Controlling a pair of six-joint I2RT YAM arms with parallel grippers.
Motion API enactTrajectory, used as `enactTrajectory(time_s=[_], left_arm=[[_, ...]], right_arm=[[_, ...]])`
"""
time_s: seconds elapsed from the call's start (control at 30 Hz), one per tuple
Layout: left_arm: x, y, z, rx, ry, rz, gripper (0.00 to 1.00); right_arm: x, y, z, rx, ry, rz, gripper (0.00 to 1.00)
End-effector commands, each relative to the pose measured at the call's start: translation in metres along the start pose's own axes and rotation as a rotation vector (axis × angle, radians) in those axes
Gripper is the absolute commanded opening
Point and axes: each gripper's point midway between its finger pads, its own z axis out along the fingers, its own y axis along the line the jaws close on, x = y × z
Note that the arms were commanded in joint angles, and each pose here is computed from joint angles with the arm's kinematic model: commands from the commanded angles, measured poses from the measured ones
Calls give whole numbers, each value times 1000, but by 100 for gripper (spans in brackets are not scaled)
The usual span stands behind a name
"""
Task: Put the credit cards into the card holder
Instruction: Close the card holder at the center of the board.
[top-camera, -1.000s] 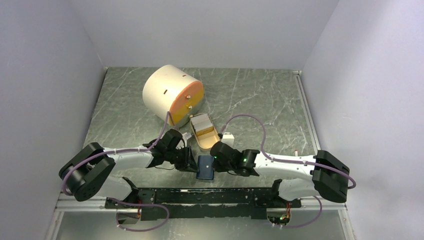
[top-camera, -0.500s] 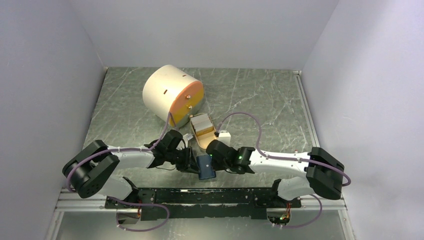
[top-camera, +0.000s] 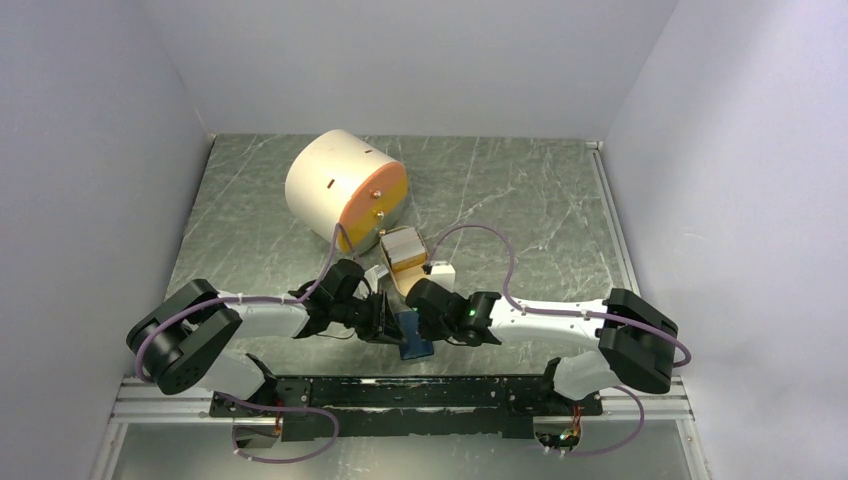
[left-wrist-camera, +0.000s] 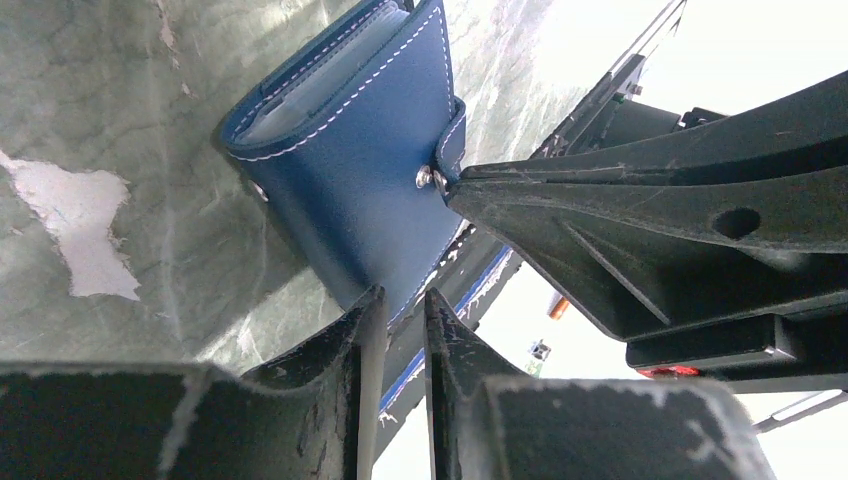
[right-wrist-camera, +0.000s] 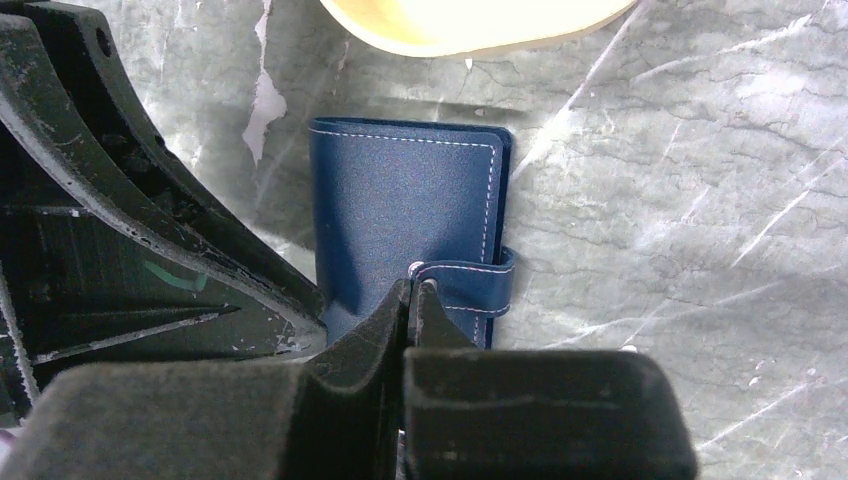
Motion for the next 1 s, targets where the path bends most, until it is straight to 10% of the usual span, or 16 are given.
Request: enactTrajectory(time_s=[0.0, 0.97], left_arm=[[-3, -11, 1, 44, -4, 30, 25], [3, 12, 5, -19, 2, 8, 23]], right_arm=[[-4, 5, 0, 2, -4, -14, 0], [9, -4, 19, 62, 50, -47, 0]])
